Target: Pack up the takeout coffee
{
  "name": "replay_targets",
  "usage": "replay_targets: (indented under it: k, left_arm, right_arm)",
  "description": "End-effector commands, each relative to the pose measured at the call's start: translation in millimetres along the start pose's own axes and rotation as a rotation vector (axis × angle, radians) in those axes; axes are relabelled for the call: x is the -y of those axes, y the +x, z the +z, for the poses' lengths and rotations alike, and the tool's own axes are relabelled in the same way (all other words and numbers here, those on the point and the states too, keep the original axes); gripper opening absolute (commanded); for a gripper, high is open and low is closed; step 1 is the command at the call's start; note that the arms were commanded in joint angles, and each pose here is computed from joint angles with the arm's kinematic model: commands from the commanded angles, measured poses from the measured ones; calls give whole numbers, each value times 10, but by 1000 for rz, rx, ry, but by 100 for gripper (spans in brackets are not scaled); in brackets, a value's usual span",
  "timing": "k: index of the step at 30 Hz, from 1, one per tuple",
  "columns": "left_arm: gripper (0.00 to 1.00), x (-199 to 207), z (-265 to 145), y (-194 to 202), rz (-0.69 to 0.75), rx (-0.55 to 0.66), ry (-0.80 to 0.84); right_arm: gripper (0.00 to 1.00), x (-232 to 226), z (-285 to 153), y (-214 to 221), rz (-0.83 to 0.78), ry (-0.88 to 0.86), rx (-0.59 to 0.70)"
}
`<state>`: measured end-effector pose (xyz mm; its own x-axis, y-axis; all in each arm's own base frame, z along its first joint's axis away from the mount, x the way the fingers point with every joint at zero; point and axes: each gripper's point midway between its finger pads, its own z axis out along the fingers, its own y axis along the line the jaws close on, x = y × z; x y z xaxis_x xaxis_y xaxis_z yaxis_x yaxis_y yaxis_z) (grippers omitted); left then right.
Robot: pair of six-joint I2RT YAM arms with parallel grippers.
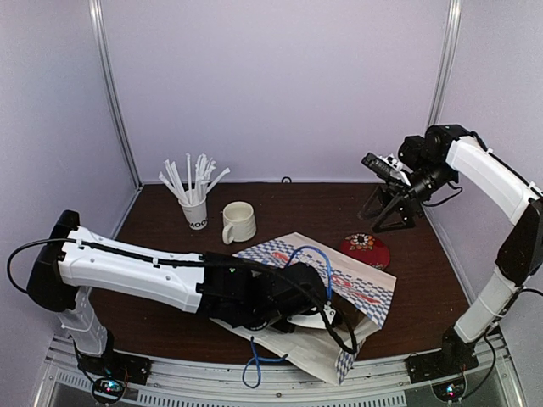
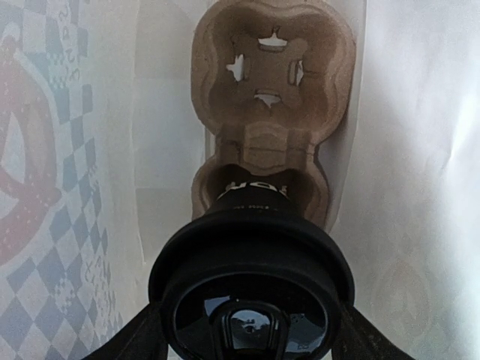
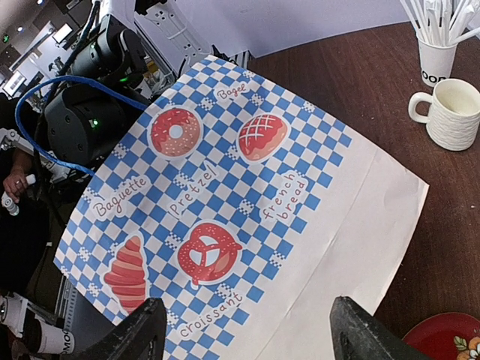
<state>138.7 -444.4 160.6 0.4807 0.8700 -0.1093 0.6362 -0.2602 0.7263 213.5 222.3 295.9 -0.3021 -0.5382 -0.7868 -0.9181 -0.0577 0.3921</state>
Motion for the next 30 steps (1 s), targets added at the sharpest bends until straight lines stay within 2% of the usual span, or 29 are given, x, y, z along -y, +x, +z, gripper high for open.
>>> replay_targets:
  k: [1, 11, 30]
  left_arm:
    - [61, -261, -185, -143, -43, 85, -37]
    - [61, -207, 11, -31, -39, 50, -19]
    - [61, -139, 249, -76, -43, 97, 69]
  right_arm:
    - [78, -129, -46, -18, 66, -76, 28]
    - [78, 105, -66, -10, 111, -76, 43]
    - [77, 363, -123, 96, 171, -65, 63]
